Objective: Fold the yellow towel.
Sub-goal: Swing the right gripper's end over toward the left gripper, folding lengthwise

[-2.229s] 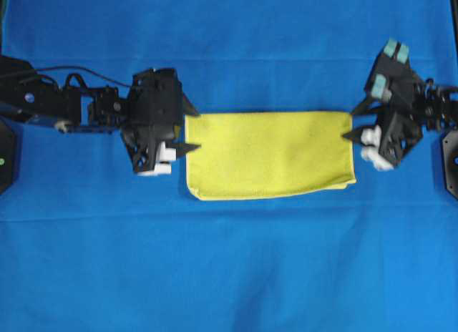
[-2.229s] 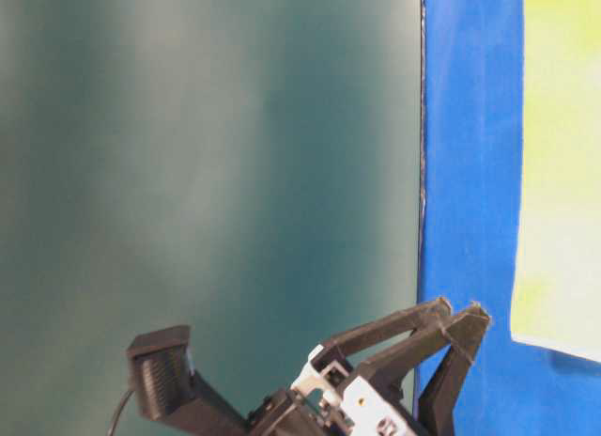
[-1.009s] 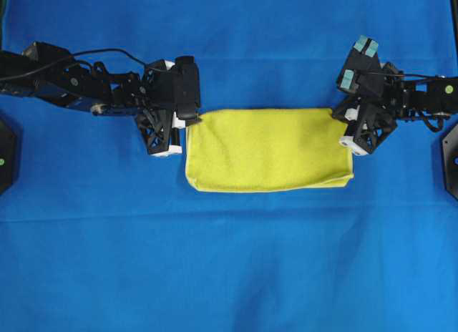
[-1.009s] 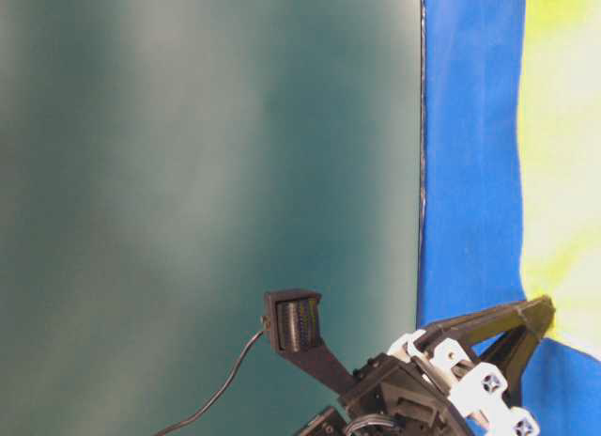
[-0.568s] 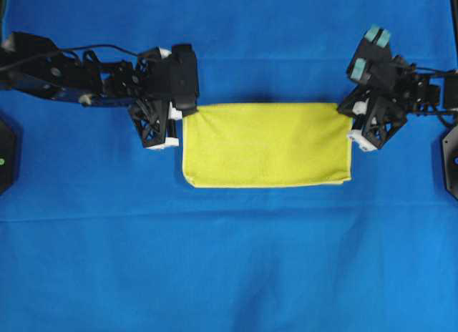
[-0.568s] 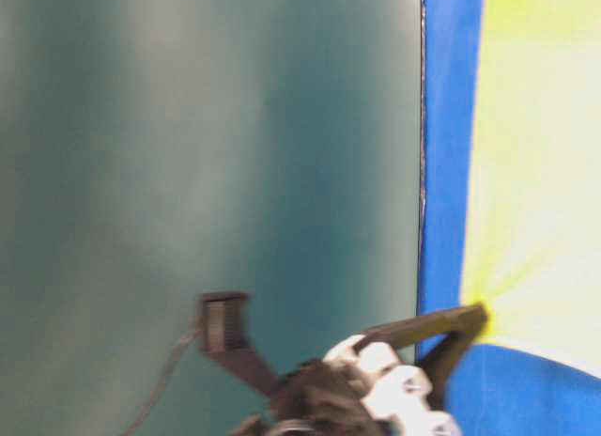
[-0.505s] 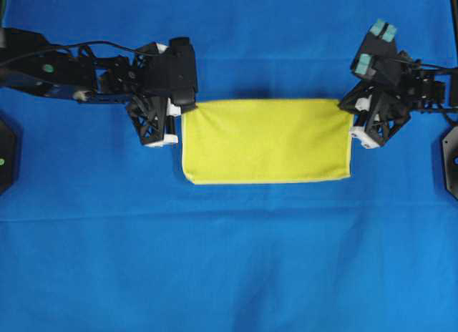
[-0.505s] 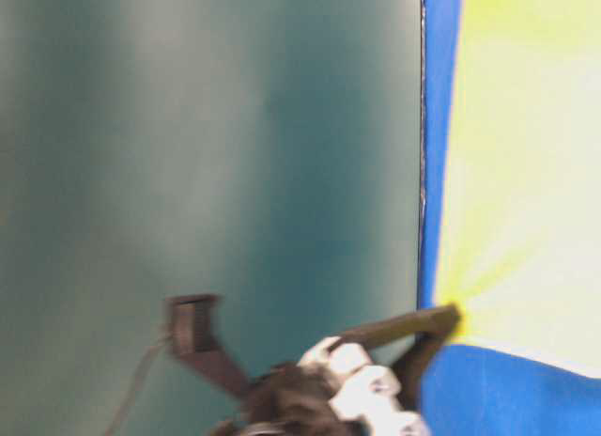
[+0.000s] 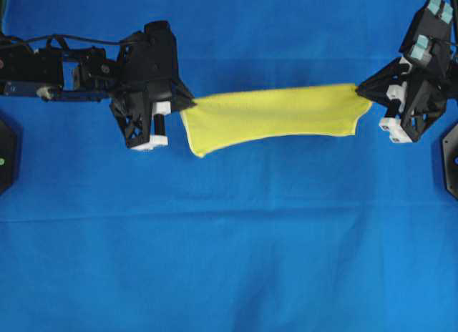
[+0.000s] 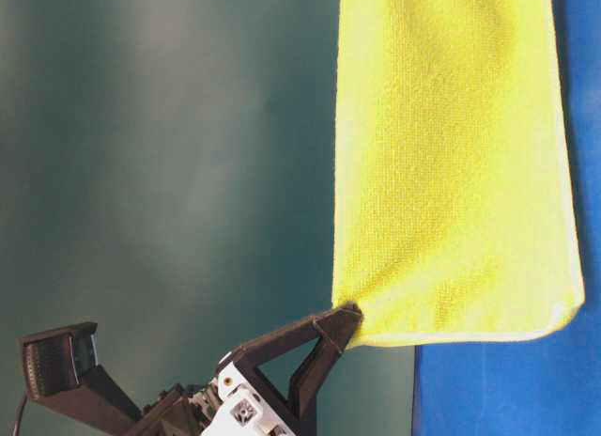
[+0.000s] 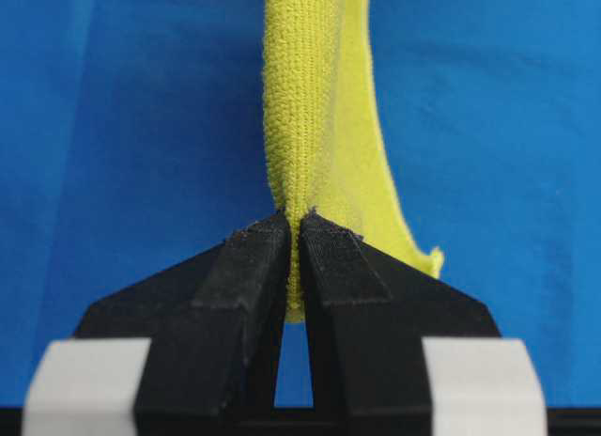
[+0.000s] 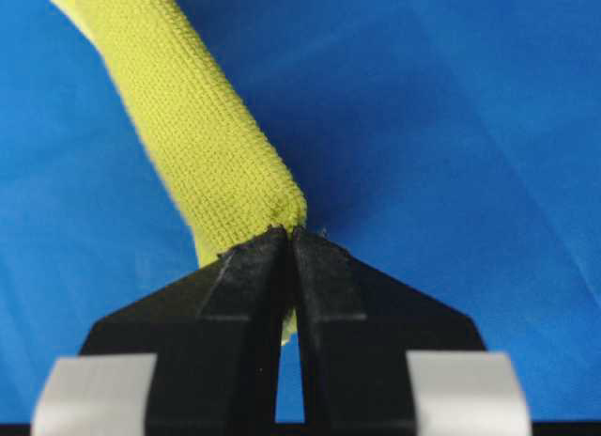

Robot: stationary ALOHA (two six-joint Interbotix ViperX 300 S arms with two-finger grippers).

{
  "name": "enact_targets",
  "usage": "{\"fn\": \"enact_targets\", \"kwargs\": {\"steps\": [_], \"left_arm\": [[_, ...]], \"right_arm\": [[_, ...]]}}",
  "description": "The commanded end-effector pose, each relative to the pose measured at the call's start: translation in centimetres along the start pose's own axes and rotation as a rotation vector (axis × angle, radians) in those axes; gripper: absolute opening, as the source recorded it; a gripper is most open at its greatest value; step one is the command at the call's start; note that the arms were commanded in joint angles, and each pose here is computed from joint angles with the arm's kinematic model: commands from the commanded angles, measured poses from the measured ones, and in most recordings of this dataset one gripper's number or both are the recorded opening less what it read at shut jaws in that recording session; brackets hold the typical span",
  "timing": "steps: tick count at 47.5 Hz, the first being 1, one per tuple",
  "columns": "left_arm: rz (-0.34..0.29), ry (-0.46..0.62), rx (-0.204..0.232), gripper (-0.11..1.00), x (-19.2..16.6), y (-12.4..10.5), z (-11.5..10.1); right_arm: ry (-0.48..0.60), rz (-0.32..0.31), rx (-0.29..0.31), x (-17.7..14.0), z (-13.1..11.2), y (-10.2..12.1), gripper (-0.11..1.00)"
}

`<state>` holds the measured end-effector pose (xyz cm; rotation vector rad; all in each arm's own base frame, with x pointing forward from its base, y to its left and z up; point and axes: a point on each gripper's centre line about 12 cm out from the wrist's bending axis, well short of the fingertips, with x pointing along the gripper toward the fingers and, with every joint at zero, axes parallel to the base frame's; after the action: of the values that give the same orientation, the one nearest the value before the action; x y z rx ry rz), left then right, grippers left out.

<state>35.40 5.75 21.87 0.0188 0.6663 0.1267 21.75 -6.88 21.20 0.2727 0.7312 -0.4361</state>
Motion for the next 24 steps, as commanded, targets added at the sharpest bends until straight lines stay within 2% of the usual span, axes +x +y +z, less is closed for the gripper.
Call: {"fn": "enact_targets", "kwargs": {"steps": [1,10,24], "left_arm": [[-0.011,-0.045,0.005,0.02,-0.7,-0.6,1.3],[-0.062,-0.094,0.012,0.03,-0.6,-2.9,2.0],[-0.183,-0.282,0.098,0.02,-0.5,-8.8,4.9]], "right_arm": [[-0.010,-0.004,0.002,0.0,0.5,-0.1,0.02],[-0.024,-0.060,0.037,0.7,1.1,-1.8,0.02],[-0.110,-0.176,0.066,2.3,3.7,-6.2,0.02]]}}
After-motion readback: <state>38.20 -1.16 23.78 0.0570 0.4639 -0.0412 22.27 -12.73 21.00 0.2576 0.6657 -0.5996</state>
